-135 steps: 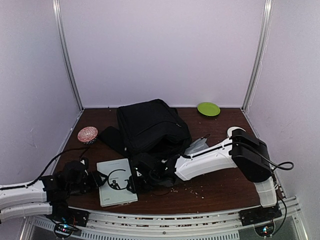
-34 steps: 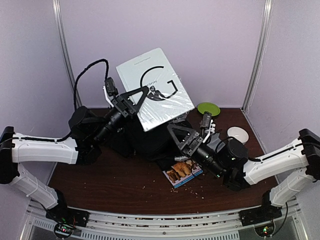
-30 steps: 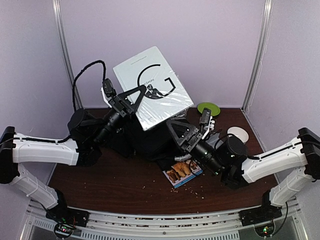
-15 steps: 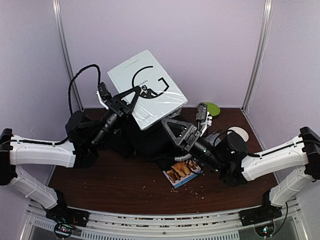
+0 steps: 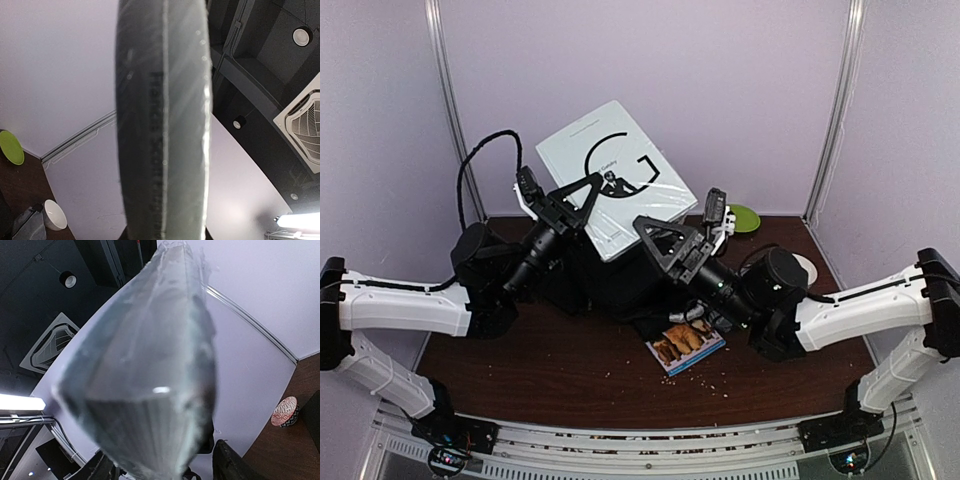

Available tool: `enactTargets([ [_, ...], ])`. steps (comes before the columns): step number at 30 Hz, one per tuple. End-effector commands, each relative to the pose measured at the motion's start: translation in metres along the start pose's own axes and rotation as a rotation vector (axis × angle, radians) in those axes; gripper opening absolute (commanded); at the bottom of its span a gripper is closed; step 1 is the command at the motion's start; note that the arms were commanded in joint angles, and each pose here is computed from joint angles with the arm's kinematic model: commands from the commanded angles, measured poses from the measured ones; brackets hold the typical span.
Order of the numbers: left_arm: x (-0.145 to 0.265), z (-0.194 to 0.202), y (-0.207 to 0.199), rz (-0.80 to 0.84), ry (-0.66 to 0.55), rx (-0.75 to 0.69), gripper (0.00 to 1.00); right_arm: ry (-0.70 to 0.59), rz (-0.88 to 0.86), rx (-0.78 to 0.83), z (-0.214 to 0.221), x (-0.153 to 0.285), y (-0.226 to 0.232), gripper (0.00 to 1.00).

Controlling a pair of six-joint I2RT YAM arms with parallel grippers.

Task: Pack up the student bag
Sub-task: Place the book in the student bag.

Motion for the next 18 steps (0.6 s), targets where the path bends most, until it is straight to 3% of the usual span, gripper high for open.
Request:
enactTargets([
  [1, 0.000, -0.023, -0.033, 0.178, -0.136, 0.050, 0.00, -0.001, -0.017, -0.027, -0.003, -0.009, 0.002, 0.60],
  [13, -0.010, -0.010, -0.027, 0.176, -0.078, 0.054, 0.01, -0.006, -0.037, 0.015, -0.012, -0.006, 0.017, 0.16],
  [15, -0.014, -0.007, -0.027, 0.171, -0.047, 0.047, 0.08, -0.006, -0.023, 0.034, -0.015, -0.004, 0.017, 0.06],
  [16, -0.015, -0.006, -0.026, 0.169, -0.034, 0.041, 0.17, -0.010, -0.015, 0.043, -0.017, -0.002, 0.018, 0.00],
  [18, -0.013, -0.003, -0.023, 0.160, -0.013, 0.026, 0.43, -0.019, 0.010, 0.066, -0.021, 0.002, 0.019, 0.00],
])
Point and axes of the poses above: each gripper's point midway between its finger pads, its own x axis back along the fingers, its own y axis along the line the jaws close on, z = x × y, the point moved 10 cm from there along x, back along the fingers, and after that the axes turned 9 degrees about -x, right-handed, at the moved point
